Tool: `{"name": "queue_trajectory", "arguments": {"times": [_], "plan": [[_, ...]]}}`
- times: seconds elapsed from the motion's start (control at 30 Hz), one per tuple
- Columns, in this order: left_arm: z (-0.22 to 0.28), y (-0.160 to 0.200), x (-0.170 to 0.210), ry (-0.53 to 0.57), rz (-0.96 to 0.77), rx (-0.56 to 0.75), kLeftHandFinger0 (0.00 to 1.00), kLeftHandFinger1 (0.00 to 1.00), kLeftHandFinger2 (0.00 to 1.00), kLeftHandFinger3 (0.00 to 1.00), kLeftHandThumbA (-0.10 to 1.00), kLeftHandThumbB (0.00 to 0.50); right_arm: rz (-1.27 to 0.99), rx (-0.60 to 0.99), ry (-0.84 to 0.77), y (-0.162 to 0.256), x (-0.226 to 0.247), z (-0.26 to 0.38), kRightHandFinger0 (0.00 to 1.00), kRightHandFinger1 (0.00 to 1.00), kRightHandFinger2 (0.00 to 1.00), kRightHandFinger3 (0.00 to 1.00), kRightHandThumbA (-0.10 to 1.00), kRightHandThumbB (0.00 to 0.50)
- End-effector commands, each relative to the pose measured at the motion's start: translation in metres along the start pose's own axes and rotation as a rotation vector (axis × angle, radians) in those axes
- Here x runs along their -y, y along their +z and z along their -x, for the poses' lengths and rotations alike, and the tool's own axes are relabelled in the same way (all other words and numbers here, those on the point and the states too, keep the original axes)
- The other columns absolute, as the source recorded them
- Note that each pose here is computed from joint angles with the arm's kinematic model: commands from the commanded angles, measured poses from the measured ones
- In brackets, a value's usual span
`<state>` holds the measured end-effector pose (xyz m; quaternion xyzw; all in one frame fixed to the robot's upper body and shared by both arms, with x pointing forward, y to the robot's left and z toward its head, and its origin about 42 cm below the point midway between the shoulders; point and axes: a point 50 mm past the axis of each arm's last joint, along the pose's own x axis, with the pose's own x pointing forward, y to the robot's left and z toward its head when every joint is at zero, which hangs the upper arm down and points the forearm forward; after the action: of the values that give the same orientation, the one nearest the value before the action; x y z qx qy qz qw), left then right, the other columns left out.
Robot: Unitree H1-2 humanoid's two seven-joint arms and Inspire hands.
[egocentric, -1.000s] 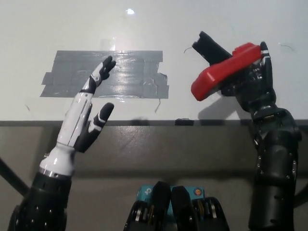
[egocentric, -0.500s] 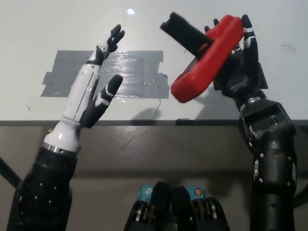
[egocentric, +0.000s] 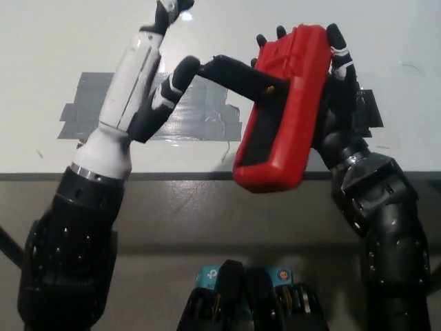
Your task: The robot first picks the multimeter with right hand and then unfolds the black stand on the back of it using left hand
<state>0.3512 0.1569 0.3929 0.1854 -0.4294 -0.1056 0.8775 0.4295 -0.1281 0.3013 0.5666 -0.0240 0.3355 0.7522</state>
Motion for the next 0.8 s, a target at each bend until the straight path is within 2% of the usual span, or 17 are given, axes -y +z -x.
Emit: {"name": "queue_trajectory", "arguments": {"times": [0.0, 0.1, 0.2, 0.3, 0.33, 0.43, 0.47, 0.53, 0.63, 0.7, 0.73, 0.77], "plan": [[-0.012, 0.015, -0.007, -0.003, 0.003, 0.030, 1.00, 1.00, 1.00, 1.00, 1.00, 0.303, -0.072, -0.022, 0.217, 0.001, -0.030, -0.005, 0.00, 0.00, 0.18, 0.36, -0.10, 0.129], [-0.012, 0.019, -0.005, -0.011, 0.008, 0.063, 1.00, 1.00, 1.00, 1.00, 1.00, 0.270, -0.078, -0.023, 0.217, 0.001, -0.030, -0.004, 0.00, 0.00, 0.21, 0.32, -0.10, 0.146], [-0.009, 0.024, -0.001, -0.020, 0.001, 0.077, 1.00, 1.00, 1.00, 1.00, 1.00, 0.264, -0.066, -0.015, 0.206, 0.003, -0.032, -0.004, 0.00, 0.00, 0.19, 0.29, -0.10, 0.153], [-0.004, 0.027, 0.003, -0.024, 0.025, 0.092, 1.00, 1.00, 1.00, 1.00, 1.00, 0.279, -0.055, -0.005, 0.201, 0.005, -0.032, -0.004, 0.00, 0.00, 0.19, 0.31, -0.10, 0.138], [-0.001, 0.030, 0.005, -0.027, 0.043, 0.099, 1.00, 1.00, 1.00, 1.00, 1.00, 0.300, -0.042, 0.001, 0.186, 0.006, -0.033, -0.004, 0.00, 0.00, 0.17, 0.30, -0.10, 0.143], [0.002, 0.036, 0.009, -0.038, 0.042, 0.123, 1.00, 1.00, 1.00, 1.00, 1.00, 0.301, -0.031, 0.014, 0.183, 0.009, -0.035, -0.004, 0.00, 0.00, 0.15, 0.30, -0.10, 0.130], [0.004, 0.040, 0.011, -0.050, 0.044, 0.136, 1.00, 1.00, 1.00, 1.00, 1.00, 0.291, -0.034, 0.015, 0.191, 0.010, -0.036, -0.005, 0.00, 0.00, 0.17, 0.32, -0.10, 0.100], [0.005, 0.043, 0.012, -0.057, 0.044, 0.148, 1.00, 1.00, 1.00, 1.00, 1.00, 0.283, -0.040, 0.019, 0.197, 0.009, -0.037, -0.006, 0.00, 0.00, 0.25, 0.36, -0.10, 0.096], [0.011, 0.049, 0.018, -0.070, 0.047, 0.155, 1.00, 1.00, 1.00, 1.00, 1.00, 0.300, -0.060, 0.033, 0.185, 0.006, -0.040, -0.006, 0.00, 0.00, 0.31, 0.46, -0.10, 0.111], [0.012, 0.052, 0.020, -0.075, 0.046, 0.157, 1.00, 1.00, 1.00, 1.00, 1.00, 0.301, -0.055, 0.042, 0.171, 0.006, -0.041, -0.007, 0.00, 0.00, 0.30, 0.44, -0.10, 0.120], [0.013, 0.056, 0.023, -0.077, 0.047, 0.162, 1.00, 1.00, 1.00, 1.00, 1.00, 0.307, -0.048, 0.057, 0.158, 0.006, -0.043, -0.007, 0.00, 0.00, 0.32, 0.47, -0.10, 0.119], [0.013, 0.058, 0.024, -0.078, 0.045, 0.168, 1.00, 1.00, 1.00, 1.00, 1.00, 0.308, -0.039, 0.064, 0.151, 0.007, -0.043, -0.007, 0.00, 0.00, 0.33, 0.45, -0.10, 0.117]]}}
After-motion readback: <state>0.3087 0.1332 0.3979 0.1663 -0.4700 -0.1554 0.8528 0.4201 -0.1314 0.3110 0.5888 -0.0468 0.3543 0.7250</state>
